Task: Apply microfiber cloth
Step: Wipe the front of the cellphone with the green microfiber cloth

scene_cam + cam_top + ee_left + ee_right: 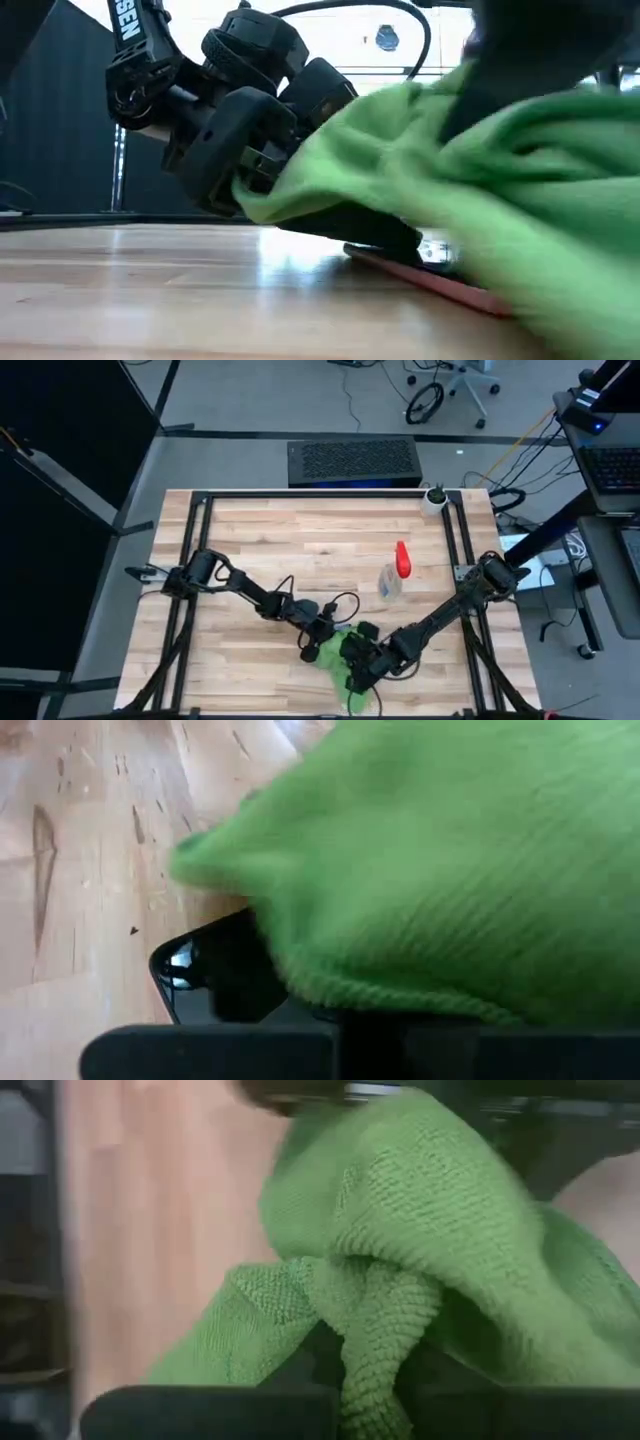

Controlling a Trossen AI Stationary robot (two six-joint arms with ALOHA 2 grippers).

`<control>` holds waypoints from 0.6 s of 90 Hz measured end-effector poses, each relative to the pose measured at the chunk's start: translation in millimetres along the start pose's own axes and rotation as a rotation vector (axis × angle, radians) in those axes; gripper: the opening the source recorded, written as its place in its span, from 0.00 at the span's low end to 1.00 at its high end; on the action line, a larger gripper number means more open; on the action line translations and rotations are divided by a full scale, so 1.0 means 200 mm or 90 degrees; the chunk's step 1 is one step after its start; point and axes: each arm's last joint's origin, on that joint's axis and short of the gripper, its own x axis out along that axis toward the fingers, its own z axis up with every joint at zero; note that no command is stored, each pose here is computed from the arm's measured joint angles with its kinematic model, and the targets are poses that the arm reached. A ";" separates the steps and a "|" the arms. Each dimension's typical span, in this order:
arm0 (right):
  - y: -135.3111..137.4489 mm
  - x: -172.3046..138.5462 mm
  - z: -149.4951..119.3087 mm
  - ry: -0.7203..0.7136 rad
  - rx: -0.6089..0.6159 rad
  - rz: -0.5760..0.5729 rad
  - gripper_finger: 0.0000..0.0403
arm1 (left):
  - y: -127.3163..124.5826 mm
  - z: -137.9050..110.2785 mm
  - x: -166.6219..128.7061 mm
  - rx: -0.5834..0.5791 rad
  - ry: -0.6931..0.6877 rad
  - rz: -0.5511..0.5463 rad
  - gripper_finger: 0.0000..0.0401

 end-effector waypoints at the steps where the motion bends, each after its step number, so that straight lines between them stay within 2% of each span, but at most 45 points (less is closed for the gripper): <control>1: 0.00 0.01 0.00 0.004 0.000 -0.001 0.02 | 0.00 0.00 0.00 0.000 0.000 0.000 0.00; 20: 0.02 0.09 -0.08 0.044 0.033 0.006 0.02 | 0.00 0.00 0.00 -0.002 0.000 0.002 0.00; 32: 0.11 0.03 -0.16 0.067 0.051 0.054 0.02 | 0.00 0.00 0.00 -0.002 -0.002 0.001 0.00; 41: 0.16 -0.02 -0.22 0.125 0.046 0.101 0.02 | 0.01 0.00 0.00 -0.003 -0.001 0.003 0.00; 49: 0.16 -0.07 -0.25 0.126 0.030 0.082 0.02 | 0.02 0.00 0.00 -0.003 -0.002 0.009 0.00; 54: 0.14 -0.12 -0.21 0.082 0.029 0.054 0.02 | 0.02 0.00 0.00 -0.003 -0.003 0.010 0.00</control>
